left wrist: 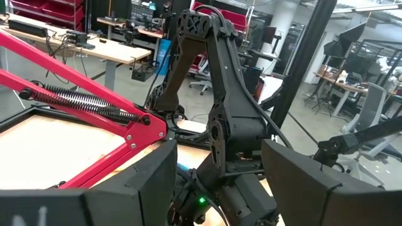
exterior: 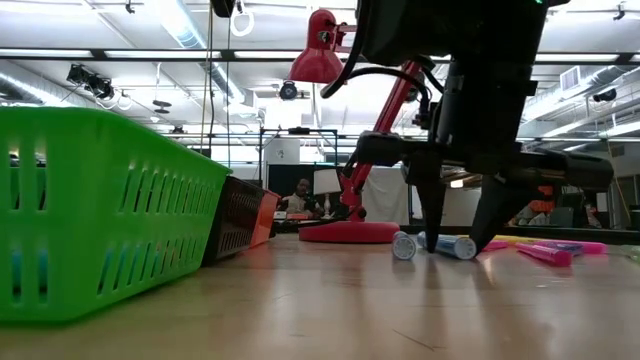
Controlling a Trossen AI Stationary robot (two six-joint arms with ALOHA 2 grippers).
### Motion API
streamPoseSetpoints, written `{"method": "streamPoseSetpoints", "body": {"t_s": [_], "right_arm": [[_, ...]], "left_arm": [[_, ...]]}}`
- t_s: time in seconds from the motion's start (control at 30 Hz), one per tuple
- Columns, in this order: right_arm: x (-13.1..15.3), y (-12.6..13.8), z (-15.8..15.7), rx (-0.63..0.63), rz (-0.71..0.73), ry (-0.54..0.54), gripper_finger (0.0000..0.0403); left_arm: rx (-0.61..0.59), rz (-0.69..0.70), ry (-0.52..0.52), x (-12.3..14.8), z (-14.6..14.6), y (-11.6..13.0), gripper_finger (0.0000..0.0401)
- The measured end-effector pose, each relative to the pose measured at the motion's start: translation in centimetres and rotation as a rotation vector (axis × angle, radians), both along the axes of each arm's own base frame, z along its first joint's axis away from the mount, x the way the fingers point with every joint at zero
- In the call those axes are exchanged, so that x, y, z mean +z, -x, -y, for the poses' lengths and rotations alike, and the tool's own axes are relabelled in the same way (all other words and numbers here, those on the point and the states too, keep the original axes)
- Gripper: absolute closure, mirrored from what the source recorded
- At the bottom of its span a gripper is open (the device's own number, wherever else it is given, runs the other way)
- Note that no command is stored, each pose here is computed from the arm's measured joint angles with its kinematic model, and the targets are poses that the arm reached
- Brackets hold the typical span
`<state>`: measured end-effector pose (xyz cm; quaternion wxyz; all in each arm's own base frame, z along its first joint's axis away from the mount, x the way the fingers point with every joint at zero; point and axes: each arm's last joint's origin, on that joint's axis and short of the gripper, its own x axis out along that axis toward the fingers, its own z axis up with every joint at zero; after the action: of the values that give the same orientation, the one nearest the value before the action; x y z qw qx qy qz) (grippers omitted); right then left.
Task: Pick & Place Markers
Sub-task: Put the right blue highlighter into the green bin
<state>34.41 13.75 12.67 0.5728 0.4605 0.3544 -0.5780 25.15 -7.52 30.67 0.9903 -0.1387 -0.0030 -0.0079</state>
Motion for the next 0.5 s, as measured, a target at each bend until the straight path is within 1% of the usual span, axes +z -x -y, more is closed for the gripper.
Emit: {"method": "streamPoseSetpoints", "body": {"t_s": [0.33,0.4,0.5], "right_arm": [[-0.1,0.5,-0.5,0.005,-0.038,-0.018,0.0335],[-0.1,0.7,-0.8,0.008,-0.038,-0.021,0.0345],[0.2,1.0,-1.4,0.008,-0.041,-0.036,0.0346]], "left_arm": [[0.000,0.000,0.002,0.0,0.0,0.0,0.0165],[0.000,0.000,0.004,0.0,0.0,0.0,0.0165],[-0.006,0.000,0.007,0.0,0.0,0.0,0.0165]]}}
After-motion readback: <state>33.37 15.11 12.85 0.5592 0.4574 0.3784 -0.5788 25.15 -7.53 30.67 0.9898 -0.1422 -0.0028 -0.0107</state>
